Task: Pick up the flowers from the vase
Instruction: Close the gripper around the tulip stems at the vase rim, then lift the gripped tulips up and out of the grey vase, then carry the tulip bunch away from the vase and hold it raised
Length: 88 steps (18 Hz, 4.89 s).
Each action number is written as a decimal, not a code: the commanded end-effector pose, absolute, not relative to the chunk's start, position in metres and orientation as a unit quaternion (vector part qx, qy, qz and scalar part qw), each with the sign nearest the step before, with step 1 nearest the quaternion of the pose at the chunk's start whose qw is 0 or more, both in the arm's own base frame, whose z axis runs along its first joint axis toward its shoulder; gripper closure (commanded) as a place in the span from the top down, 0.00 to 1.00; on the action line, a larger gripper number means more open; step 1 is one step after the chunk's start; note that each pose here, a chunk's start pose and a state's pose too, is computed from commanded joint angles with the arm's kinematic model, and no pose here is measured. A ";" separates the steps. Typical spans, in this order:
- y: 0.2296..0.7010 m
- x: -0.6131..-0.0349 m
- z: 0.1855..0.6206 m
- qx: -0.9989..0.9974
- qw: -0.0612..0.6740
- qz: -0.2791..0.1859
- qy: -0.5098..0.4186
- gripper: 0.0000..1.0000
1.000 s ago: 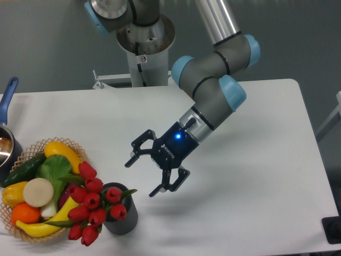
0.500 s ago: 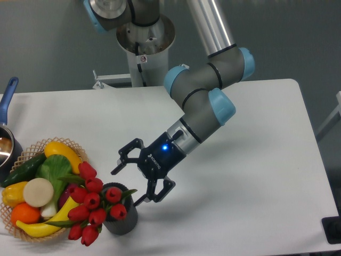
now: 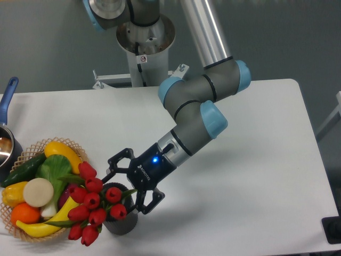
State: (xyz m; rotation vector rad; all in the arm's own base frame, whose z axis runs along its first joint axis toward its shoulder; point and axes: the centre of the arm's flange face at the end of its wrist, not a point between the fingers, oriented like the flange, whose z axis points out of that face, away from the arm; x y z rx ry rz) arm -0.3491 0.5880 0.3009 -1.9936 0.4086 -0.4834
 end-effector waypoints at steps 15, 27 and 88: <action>0.590 -0.344 0.317 -0.825 0.502 -0.202 0.161 0.21; 0.564 -0.353 0.374 -0.803 0.543 -0.194 0.151 0.21; 0.417 -0.488 0.461 -0.855 0.518 -0.002 0.034 0.23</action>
